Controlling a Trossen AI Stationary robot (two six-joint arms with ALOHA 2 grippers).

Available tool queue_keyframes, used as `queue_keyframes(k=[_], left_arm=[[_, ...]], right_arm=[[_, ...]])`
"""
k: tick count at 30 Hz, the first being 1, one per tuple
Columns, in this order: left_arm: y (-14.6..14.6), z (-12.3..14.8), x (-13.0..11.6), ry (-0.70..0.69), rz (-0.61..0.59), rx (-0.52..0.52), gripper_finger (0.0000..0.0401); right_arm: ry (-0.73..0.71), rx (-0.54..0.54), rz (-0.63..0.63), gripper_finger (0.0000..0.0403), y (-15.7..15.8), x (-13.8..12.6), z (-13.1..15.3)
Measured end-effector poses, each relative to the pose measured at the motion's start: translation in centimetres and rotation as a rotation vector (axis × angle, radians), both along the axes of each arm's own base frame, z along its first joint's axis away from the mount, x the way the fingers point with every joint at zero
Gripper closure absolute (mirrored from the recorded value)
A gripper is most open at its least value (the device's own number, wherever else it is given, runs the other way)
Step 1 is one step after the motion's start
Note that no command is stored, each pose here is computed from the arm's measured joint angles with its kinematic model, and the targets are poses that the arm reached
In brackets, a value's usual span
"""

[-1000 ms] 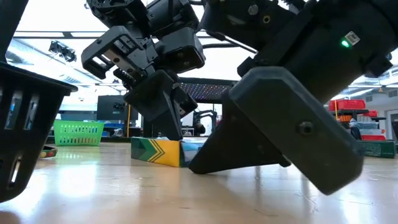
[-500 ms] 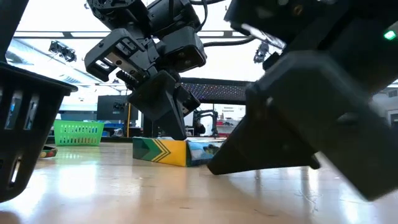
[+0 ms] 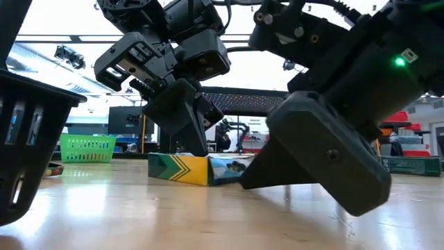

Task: Pick & Place Office Desk Supplies
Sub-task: Put the yellow crayon box into the black bin

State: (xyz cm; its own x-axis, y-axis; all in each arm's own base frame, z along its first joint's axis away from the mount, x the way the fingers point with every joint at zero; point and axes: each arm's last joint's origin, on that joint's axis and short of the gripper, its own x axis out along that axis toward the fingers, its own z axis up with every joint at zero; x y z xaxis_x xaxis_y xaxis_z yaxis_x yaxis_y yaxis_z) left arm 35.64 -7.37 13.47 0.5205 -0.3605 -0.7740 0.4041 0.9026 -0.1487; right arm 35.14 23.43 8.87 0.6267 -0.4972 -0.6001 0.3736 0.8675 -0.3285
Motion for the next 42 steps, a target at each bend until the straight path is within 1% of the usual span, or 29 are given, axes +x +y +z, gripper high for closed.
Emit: queue_keyframes(k=[13, 20, 24, 26, 28, 30, 32, 36, 39, 42], left_arm=[[0.0, 0.0, 0.0, -0.003, -0.011, 0.0, 0.04], [0.0, 0.0, 0.0, -0.001, -0.011, -0.005, 0.04], [-0.1, 0.2, -0.1, -0.003, -0.023, -0.019, 0.04], [-0.5, 1.0, -0.3, -0.023, -0.038, -0.018, 0.04], [-1.5, 2.2, -0.7, -0.07, -0.083, -0.005, 0.04], [-2.6, 3.6, -1.3, -0.128, -0.116, 0.032, 0.04], [-3.6, 5.1, -2.1, -0.177, -0.129, 0.091, 0.04], [-4.8, 7.9, -4.0, -0.228, -0.098, 0.181, 0.04], [-5.2, 9.8, -5.4, -0.258, -0.057, 0.221, 0.04], [-5.5, 11.1, -6.8, -0.277, -0.021, 0.26, 0.04]], right_arm=[[0.101, -0.063, -0.067, 0.0236, -0.9, -1.7, 0.3], [0.126, -0.108, -0.027, 0.0237, -1.1, -1.4, 0.3], [0.075, -0.088, 0.018, 0.0247, -1.5, -0.8, -0.4], [0.076, -0.081, 0.047, 0.0255, -1.7, -0.5, -0.6], [0.096, -0.093, 0.073, 0.0262, -1.8, -0.4, -0.6], [0.113, -0.108, 0.099, 0.0266, -1.7, -0.3, -0.6], [0.129, -0.128, 0.128, 0.0267, -1.6, -0.3, -0.6], [0.142, -0.155, 0.16, 0.0268, -1.5, -0.2, -0.6], [0.146, -0.168, 0.162, 0.0268, -1.7, -0.1, -0.7], [0.149, -0.195, 0.193, 0.0268, -1.7, 0.1, -0.6]])
